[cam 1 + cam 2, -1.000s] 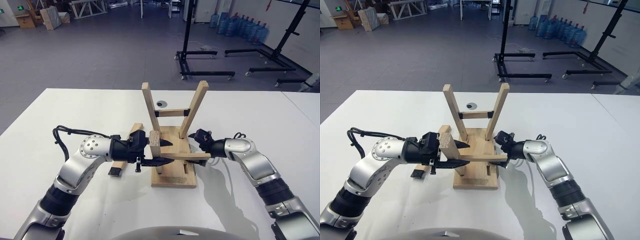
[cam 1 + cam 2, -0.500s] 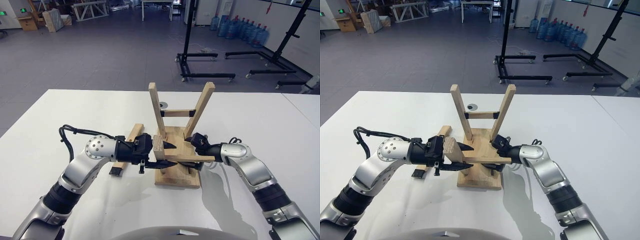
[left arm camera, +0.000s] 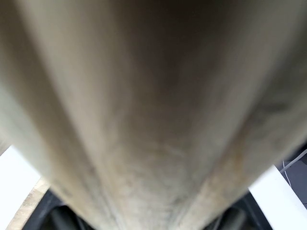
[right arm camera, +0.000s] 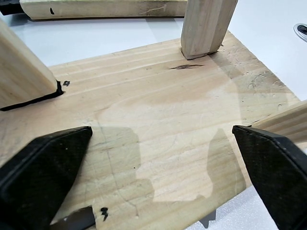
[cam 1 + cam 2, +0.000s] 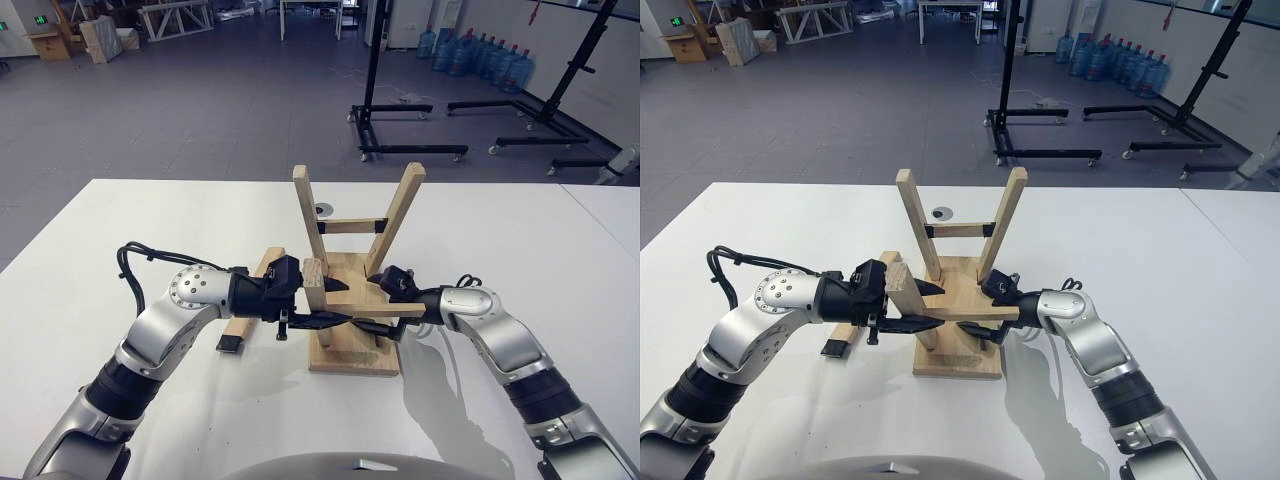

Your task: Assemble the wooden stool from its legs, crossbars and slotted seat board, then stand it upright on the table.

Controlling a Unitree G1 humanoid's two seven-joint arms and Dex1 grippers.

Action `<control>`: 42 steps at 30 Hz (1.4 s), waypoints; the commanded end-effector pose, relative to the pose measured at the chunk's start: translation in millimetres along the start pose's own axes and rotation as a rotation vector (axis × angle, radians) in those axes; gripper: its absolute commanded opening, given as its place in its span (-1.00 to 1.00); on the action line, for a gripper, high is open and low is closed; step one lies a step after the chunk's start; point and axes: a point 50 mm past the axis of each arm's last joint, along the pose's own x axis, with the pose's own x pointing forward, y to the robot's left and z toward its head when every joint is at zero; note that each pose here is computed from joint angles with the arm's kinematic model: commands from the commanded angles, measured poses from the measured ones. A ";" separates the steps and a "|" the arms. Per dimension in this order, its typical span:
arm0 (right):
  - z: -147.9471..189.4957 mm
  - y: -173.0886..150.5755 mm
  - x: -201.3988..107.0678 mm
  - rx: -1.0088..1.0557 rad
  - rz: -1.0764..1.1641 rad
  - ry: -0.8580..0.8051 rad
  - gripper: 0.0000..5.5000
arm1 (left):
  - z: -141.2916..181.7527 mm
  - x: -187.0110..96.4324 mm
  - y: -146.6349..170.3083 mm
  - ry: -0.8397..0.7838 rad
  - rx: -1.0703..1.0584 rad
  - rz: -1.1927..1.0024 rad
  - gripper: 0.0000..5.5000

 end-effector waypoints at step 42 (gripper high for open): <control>-20.6 4.2 -5.9 0.137 -0.161 -0.031 0.96 | -63.9 -70.3 -15.3 0.368 -0.737 1.048 0.96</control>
